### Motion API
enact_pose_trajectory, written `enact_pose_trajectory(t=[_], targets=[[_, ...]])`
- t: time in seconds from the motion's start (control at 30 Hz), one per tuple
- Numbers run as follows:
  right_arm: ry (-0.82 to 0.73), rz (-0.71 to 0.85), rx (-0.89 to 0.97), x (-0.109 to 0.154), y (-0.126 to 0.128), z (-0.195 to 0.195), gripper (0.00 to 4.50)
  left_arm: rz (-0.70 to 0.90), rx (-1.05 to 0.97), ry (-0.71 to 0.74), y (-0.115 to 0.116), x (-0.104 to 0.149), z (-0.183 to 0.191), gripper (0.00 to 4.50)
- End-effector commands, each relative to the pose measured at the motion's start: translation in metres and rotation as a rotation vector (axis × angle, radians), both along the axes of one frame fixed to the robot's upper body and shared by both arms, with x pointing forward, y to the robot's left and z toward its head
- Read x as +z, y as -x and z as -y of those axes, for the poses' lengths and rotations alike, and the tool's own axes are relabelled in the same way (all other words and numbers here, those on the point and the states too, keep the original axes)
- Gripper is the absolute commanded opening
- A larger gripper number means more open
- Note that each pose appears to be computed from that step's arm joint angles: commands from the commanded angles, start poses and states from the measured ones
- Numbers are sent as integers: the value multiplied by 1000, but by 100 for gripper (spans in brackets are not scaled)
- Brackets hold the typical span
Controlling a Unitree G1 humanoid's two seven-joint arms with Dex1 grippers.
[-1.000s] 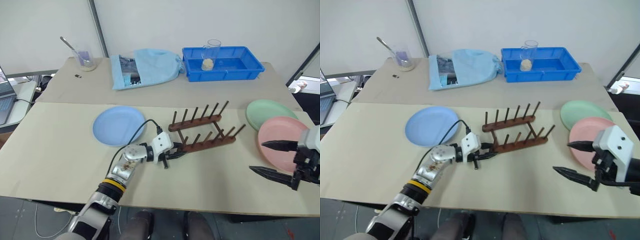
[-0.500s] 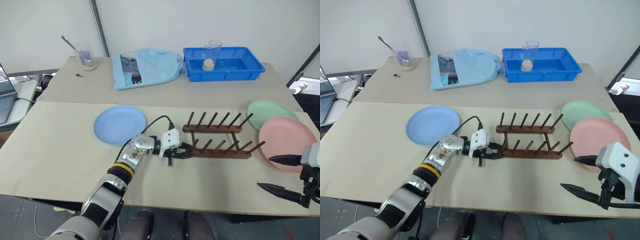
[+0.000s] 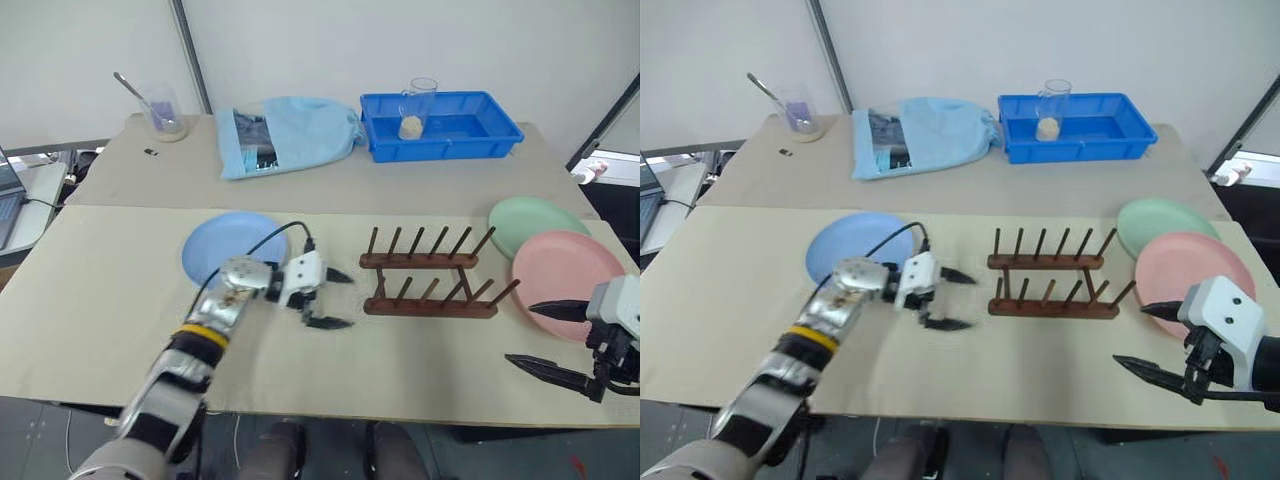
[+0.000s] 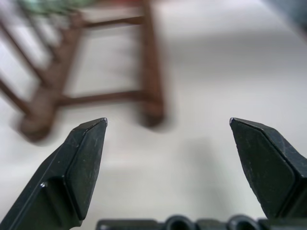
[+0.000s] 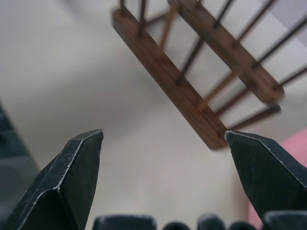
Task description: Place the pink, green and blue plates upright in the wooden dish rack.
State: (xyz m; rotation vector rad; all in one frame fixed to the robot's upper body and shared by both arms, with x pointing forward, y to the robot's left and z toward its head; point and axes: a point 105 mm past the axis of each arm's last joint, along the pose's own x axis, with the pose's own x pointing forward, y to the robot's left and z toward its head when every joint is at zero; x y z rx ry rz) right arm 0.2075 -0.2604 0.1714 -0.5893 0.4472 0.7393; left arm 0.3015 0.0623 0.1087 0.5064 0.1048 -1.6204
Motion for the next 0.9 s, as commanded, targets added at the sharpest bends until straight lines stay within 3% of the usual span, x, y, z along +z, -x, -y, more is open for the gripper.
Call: enact_pose_trajectory(t=[0.03,0.27,0.4,0.67,0.9], targets=[[59,38,12,-2,-13,1,363,-62,-90,9,29,13,11,311],[130,-29,48,-30,-29,-1,126,-17,54,-28,23,-14,41,0],[153,-17,25,-47,-44,3,1,41,175,-6,9,-24,61,0],[170,42,14,-70,-77,0,1,97,347,13,-17,-29,75,0],[159,115,11,-66,-104,-4,1,139,434,8,-36,-29,71,0]])
